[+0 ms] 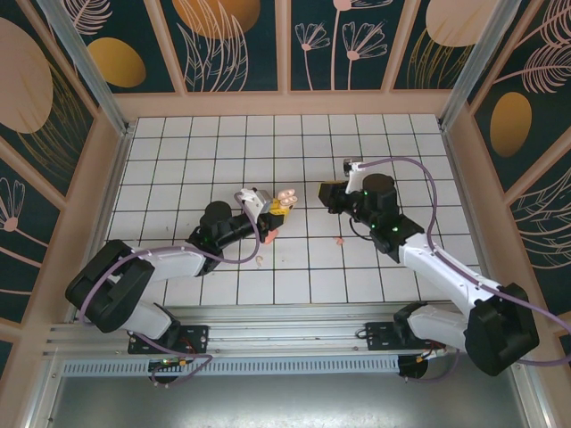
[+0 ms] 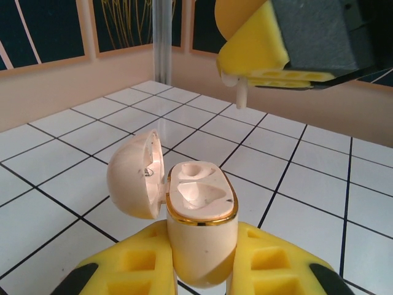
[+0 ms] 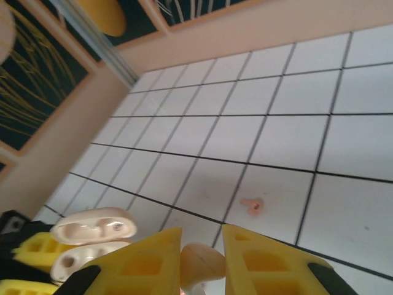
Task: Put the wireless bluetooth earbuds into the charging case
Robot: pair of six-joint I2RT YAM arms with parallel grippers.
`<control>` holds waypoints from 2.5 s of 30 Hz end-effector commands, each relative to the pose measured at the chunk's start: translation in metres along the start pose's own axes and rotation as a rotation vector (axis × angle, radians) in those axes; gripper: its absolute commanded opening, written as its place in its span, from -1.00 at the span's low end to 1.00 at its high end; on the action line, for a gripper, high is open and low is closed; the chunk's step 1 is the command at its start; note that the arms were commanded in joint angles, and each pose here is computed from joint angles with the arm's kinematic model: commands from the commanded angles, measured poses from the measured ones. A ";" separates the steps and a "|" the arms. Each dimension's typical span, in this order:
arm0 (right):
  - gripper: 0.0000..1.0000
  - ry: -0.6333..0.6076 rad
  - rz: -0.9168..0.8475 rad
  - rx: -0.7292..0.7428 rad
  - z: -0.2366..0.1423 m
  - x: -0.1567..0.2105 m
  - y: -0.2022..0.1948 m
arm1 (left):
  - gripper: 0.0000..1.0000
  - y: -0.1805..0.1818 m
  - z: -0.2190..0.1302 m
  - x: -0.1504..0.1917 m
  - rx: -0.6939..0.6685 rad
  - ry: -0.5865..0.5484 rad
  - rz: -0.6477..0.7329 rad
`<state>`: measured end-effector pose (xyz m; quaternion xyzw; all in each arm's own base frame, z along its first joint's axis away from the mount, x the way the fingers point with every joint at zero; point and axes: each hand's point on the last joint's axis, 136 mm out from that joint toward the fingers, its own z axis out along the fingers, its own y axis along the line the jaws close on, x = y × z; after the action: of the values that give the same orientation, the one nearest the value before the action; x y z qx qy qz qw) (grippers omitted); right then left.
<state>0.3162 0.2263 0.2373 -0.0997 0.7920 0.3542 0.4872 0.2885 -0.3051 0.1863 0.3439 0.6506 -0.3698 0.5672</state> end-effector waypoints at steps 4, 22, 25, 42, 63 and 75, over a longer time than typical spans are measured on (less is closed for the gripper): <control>-0.60 -0.108 -0.100 -0.200 -0.012 -0.022 0.042 | -0.72 -0.008 0.005 -0.029 0.052 -0.103 0.010; -0.58 -0.118 -0.120 -0.336 -0.003 -0.019 0.072 | -0.71 -0.025 0.004 -0.043 0.152 -0.190 0.043; -0.58 -0.110 -0.119 -0.336 -0.001 -0.016 0.072 | -0.71 -0.025 0.003 -0.045 0.149 -0.198 0.045; -0.59 -0.083 -0.118 -0.245 0.004 -0.004 0.056 | -0.71 -0.028 -0.002 -0.053 0.152 -0.227 0.058; -0.58 -0.004 -0.241 -0.200 -0.001 0.014 0.054 | -0.70 -0.030 -0.006 -0.058 0.157 -0.243 0.080; -0.47 0.009 -0.266 -0.256 -0.007 0.014 0.066 | -0.70 -0.031 -0.006 -0.059 0.158 -0.243 0.084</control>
<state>0.2788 0.2693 0.2541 -0.2462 0.7261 0.3812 0.5166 0.2674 -0.3211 0.2167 0.3724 0.5704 -0.4384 0.5863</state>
